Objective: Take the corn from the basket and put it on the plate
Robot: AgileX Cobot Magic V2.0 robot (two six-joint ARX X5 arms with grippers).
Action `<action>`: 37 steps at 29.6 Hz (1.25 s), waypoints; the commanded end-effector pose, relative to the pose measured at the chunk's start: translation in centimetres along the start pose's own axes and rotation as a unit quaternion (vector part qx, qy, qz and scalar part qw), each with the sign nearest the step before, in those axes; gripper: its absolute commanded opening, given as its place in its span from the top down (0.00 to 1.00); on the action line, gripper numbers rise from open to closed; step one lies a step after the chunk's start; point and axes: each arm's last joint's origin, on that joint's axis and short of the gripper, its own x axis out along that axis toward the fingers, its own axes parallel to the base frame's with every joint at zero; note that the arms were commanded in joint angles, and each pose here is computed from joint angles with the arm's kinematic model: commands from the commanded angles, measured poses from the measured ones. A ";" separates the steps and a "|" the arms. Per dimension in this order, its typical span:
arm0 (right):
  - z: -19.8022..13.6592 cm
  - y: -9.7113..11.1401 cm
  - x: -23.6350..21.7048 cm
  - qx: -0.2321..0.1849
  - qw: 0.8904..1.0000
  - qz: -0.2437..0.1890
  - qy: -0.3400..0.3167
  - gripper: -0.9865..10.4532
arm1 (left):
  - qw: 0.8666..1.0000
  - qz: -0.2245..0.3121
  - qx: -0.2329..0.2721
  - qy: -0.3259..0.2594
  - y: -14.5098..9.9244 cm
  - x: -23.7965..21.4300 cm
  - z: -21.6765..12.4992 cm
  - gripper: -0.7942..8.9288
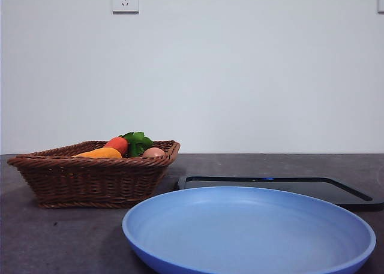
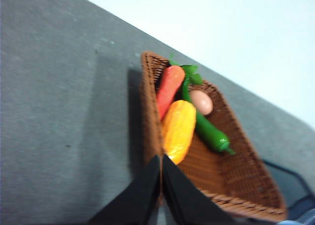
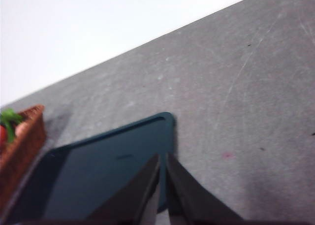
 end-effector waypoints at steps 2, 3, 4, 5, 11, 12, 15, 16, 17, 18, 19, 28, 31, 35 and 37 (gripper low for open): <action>1.6 1.0 -0.6 0.025 0.999 0.027 -0.019 0.91 | 0.999 -0.026 -0.024 -0.023 -1.3 -0.7 1.8 0.91; 1.9 1.3 -0.8 0.024 0.999 0.032 -0.020 0.91 | 0.999 -0.030 -0.023 -0.022 -1.5 -0.9 2.0 0.91; 2.3 1.5 -0.9 0.025 0.999 0.034 -0.021 0.91 | 0.999 -0.033 -0.023 -0.019 -1.8 -1.0 2.4 0.91; 2.8 1.8 -1.2 0.025 0.999 0.034 -0.020 0.91 | 0.999 -0.036 -0.024 -0.013 -2.1 -1.2 2.7 0.91; 5.8 3.7 -2.1 0.004 0.999 0.051 -0.003 0.91 | 0.997 -0.062 -0.011 0.047 -3.6 -1.6 4.5 0.91; 6.3 4.0 -2.2 -0.003 0.999 0.054 0.003 0.91 | 0.997 -0.062 -0.006 0.055 -3.8 -1.7 4.8 0.91; 7.7 4.9 -2.2 -0.027 0.997 0.064 0.038 0.91 | 0.994 -0.063 0.018 0.082 -4.6 -1.7 6.0 0.91; 8.2 5.2 -2.2 -0.038 0.996 0.067 0.053 0.91 | 0.992 -0.072 0.029 0.095 -5.0 -1.7 6.5 0.91; 8.7 5.5 -2.1 -0.048 0.994 0.071 0.069 0.91 | 0.990 -0.082 0.038 0.109 -5.3 -1.6 6.9 0.91; 9.1 5.7 -2.1 -0.056 0.992 0.075 0.083 0.91 | 0.988 -0.090 0.044 0.120 -5.5 -1.6 7.3 0.91; 9.6 5.9 -2.0 -0.066 0.990 0.078 0.099 0.91 | 0.985 -0.095 0.049 0.132 -5.8 -1.5 7.7 0.91; 11.4 7.7 -0.6 -0.135 0.952 0.111 0.249 0.91 | 0.967 -0.084 0.093 0.223 -6.8 -0.6 9.9 0.91; 11.1 8.0 0.0 -0.139 0.937 0.123 0.294 0.91 | 0.959 -0.085 0.095 0.253 -6.9 -0.2 9.9 0.91; 10.3 8.4 0.8 -0.150 0.920 0.131 0.337 0.91 | 0.948 -0.092 0.098 0.290 -7.0 0.2 9.5 0.91; 9.9 8.6 1.3 -0.150 0.912 0.139 0.355 0.91 | 0.946 -0.094 0.098 0.293 -7.0 0.5 9.5 0.91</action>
